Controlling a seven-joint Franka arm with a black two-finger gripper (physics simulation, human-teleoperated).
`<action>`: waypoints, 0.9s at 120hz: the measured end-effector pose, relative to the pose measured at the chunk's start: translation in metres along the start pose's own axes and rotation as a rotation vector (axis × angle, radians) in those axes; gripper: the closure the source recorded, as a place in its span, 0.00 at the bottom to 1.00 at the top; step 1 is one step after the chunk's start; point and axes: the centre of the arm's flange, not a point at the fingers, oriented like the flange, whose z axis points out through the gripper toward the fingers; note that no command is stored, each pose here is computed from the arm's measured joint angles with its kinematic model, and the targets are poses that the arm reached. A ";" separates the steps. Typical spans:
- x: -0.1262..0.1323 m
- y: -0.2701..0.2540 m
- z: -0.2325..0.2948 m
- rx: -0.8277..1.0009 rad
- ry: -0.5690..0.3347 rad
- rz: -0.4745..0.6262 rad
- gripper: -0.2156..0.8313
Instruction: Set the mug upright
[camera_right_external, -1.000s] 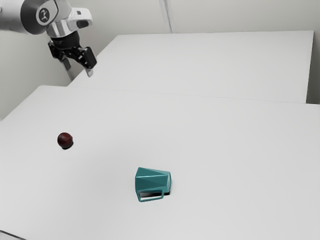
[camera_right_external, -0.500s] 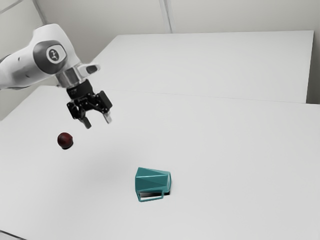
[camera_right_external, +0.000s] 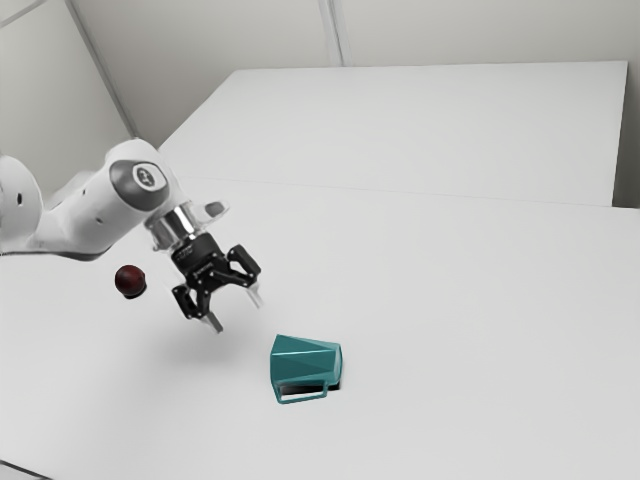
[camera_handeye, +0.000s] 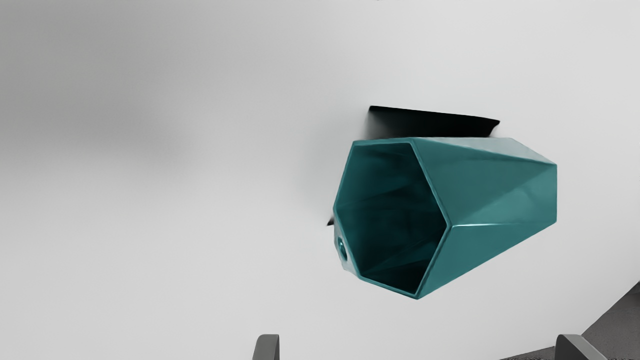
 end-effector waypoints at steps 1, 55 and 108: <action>0.001 0.000 0.001 -0.002 -0.002 -0.003 0.21; 0.026 0.003 0.044 -0.129 -0.063 -0.101 0.21; 0.034 0.022 0.078 -0.204 -0.118 -0.138 0.21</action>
